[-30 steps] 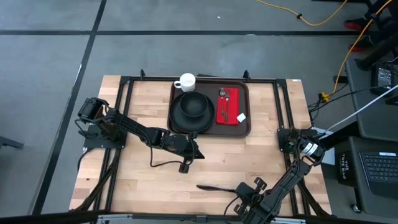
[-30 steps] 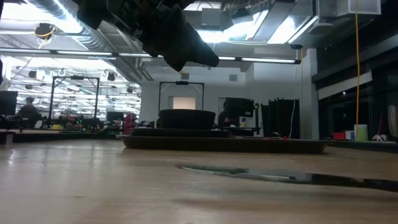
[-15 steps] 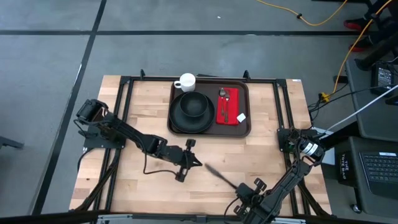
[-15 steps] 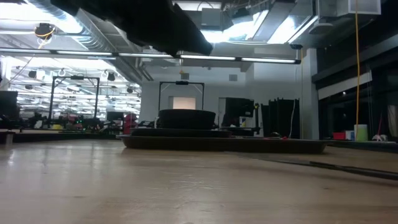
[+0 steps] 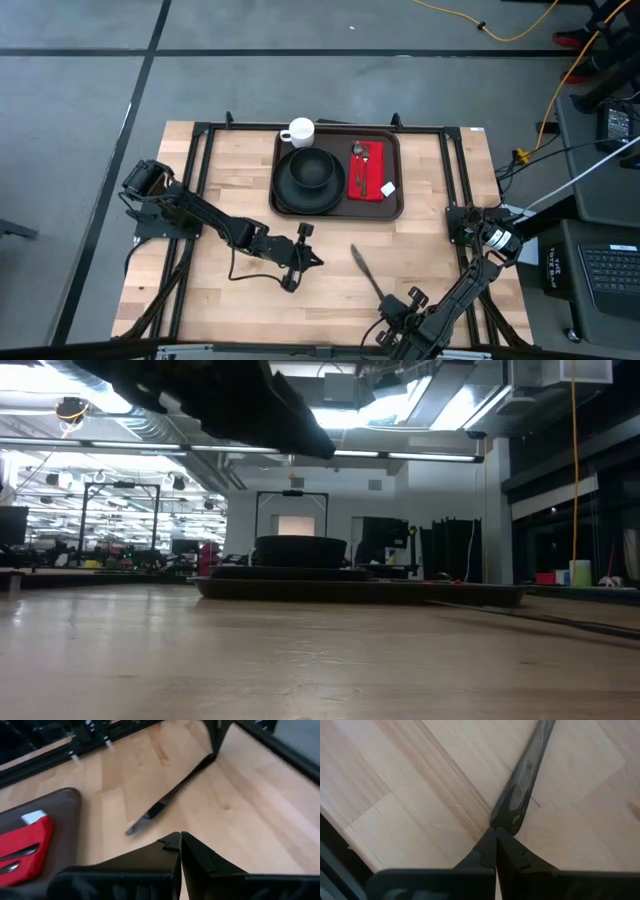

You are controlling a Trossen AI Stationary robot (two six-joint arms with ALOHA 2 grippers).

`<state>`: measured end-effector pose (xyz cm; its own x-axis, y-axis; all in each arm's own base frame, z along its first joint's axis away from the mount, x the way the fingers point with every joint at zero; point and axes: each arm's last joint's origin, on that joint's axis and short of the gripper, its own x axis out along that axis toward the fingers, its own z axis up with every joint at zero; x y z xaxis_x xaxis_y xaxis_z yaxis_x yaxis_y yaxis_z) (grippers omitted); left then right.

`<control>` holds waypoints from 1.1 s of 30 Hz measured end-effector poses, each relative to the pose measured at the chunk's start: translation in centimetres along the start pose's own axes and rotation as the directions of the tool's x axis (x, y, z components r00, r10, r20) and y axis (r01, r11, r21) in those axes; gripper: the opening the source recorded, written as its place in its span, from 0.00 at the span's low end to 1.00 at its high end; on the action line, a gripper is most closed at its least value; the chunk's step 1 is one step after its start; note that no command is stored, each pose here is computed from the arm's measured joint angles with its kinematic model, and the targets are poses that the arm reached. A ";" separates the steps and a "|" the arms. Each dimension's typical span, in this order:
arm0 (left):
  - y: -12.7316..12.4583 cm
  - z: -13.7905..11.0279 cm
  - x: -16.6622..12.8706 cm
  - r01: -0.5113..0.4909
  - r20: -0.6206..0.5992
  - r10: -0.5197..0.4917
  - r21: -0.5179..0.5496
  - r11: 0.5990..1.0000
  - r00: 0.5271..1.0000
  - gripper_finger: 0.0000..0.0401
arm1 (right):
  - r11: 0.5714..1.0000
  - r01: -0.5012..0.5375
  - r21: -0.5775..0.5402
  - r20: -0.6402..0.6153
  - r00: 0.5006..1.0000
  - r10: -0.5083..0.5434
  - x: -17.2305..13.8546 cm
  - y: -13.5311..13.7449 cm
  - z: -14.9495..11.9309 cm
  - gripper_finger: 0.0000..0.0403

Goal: Set up tray
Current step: Put the black knife to the right of the black fork on the red napkin on the brown serving tray

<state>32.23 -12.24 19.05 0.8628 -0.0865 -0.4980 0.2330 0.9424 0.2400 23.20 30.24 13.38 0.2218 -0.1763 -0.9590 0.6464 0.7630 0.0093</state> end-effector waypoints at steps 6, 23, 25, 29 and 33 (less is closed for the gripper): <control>0.1 -0.1 0.0 -0.024 -0.009 0.025 0.010 1.000 1.000 0.01 | 1.000 0.001 -0.002 0.000 1.000 -0.001 0.0 0.0 0.0 0.00; 0.3 -0.2 0.1 -0.072 -0.015 0.074 0.093 0.993 0.997 0.39 | 1.000 0.014 -0.007 -0.002 1.000 -0.014 0.0 -0.1 0.0 0.00; 0.3 -0.2 0.1 -0.076 -0.015 0.077 0.086 0.993 0.997 0.42 | 1.000 0.014 -0.007 -0.002 1.000 -0.014 0.0 -0.1 0.0 0.00; 0.3 -0.2 0.2 -0.077 -0.018 0.077 -0.043 0.996 0.997 0.45 | 1.000 0.014 -0.007 -0.002 1.000 -0.014 0.0 -0.1 0.0 0.00; 0.5 0.9 0.1 -0.072 -0.094 0.060 -0.131 0.989 0.994 0.45 | 1.000 0.015 -0.007 -0.002 1.000 -0.015 0.0 -0.1 0.0 0.00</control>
<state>32.79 -12.10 19.84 0.8292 0.0012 -0.5590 0.1094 0.9803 0.1644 23.10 30.14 13.34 0.2112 -0.1864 -0.9595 0.6444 0.7647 -0.0067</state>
